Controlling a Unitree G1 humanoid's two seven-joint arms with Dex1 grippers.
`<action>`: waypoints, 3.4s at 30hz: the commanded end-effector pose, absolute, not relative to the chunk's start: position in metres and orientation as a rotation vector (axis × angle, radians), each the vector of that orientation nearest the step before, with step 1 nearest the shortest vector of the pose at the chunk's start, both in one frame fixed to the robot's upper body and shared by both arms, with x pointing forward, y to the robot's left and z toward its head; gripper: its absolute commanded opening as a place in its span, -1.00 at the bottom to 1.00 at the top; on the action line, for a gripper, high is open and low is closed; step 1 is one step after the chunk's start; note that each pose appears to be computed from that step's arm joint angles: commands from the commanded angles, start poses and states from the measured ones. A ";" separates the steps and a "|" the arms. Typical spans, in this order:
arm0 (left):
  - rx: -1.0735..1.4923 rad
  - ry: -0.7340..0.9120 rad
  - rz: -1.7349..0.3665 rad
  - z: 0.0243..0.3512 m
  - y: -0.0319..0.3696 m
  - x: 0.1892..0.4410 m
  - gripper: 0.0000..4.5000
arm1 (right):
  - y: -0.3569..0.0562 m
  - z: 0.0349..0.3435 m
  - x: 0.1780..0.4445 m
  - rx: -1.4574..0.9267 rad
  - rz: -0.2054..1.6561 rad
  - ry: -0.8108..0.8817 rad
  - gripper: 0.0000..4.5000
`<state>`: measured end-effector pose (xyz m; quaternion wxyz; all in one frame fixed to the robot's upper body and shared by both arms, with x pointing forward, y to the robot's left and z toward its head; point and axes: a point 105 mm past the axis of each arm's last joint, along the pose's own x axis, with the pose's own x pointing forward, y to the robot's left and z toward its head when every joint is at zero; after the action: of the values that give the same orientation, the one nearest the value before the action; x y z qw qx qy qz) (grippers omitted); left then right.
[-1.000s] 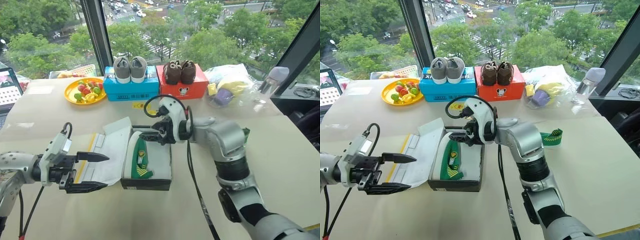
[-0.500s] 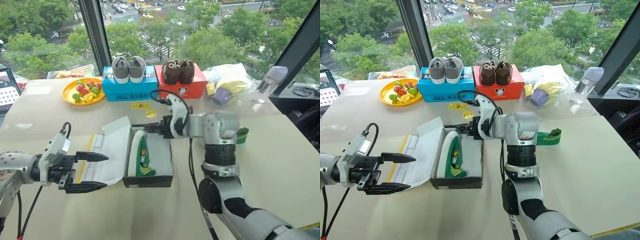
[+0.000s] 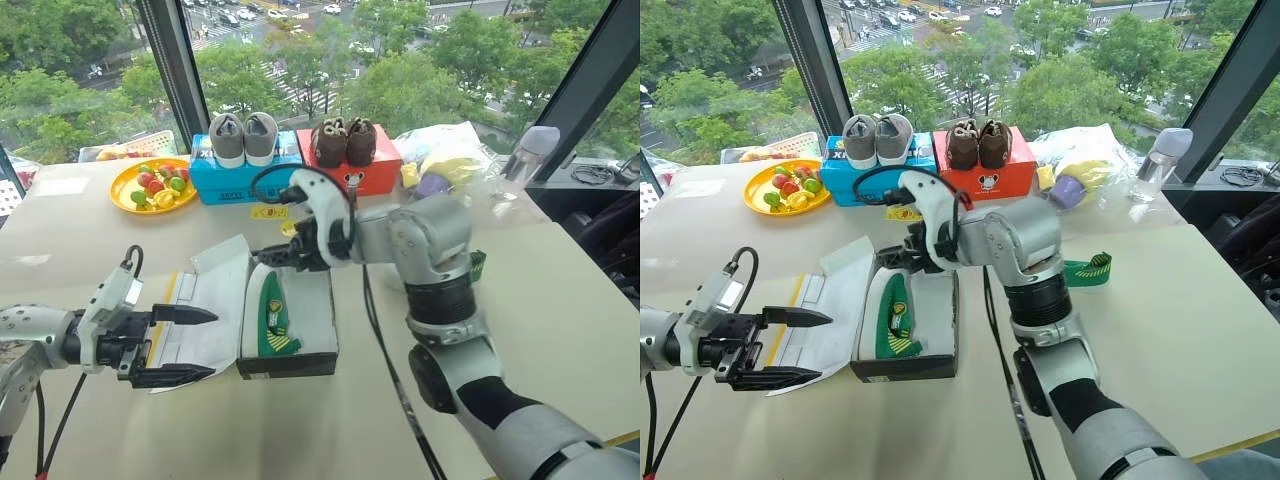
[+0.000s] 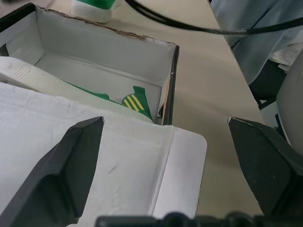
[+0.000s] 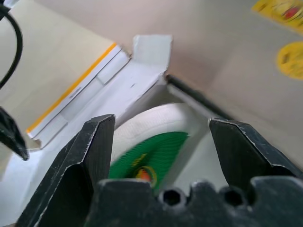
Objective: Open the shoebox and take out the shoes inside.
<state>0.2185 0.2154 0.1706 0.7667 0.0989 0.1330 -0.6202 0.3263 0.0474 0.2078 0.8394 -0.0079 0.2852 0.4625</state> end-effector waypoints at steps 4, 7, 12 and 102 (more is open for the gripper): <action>0.241 0.264 -1.358 0.178 0.214 0.216 1.00 | 0.065 0.203 0.322 0.134 0.982 0.679 0.67; 0.241 0.267 -1.359 0.177 0.214 0.216 1.00 | 0.072 0.200 0.321 0.170 0.968 0.715 0.67; 0.238 0.268 -1.361 0.177 0.214 0.215 1.00 | 0.078 0.189 0.323 0.206 0.890 0.785 0.67; 0.231 0.244 -1.375 0.178 0.203 0.220 1.00 | 0.028 0.250 0.306 -1.621 1.413 -0.910 -0.65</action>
<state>0.2208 0.2051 0.1745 0.7630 0.0994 0.1227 -0.6268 0.3125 0.0301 0.2219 0.3697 -0.6526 -0.3249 0.5762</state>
